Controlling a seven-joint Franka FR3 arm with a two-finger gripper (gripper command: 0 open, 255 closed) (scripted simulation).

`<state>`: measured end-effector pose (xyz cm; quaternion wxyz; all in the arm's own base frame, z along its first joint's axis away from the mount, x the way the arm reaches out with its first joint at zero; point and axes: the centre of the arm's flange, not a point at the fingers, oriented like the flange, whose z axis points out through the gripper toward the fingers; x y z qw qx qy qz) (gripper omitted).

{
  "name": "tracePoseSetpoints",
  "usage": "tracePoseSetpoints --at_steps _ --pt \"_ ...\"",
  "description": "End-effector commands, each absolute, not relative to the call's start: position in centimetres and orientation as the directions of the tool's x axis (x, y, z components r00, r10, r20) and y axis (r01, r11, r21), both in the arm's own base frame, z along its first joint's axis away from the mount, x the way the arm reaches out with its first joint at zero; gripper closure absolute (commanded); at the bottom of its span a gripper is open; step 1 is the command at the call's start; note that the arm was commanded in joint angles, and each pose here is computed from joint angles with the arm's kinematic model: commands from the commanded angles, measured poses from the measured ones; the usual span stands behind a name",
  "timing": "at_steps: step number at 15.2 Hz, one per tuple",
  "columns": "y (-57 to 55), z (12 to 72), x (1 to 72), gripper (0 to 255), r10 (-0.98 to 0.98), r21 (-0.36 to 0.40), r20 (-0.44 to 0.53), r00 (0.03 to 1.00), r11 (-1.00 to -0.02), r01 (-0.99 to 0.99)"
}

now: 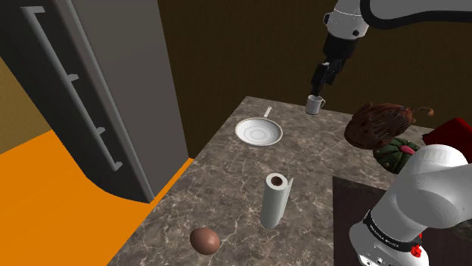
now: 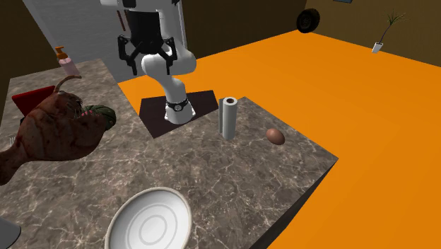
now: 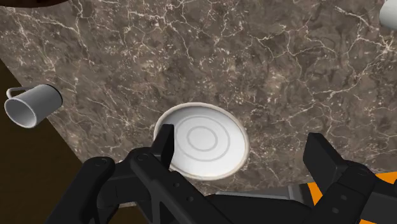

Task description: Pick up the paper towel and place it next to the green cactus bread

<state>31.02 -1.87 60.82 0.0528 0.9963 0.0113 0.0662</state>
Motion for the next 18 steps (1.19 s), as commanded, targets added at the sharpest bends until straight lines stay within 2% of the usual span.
tracePoseSetpoints --at_steps 1,18 --pt "-1.9 60.8 31.0 0 0.029 0.107 0.131 0.991 -0.994 0.015" --pt "16.4 49.0 29.3 0 0.03 0.071 0.078 0.997 -0.997 0.025"
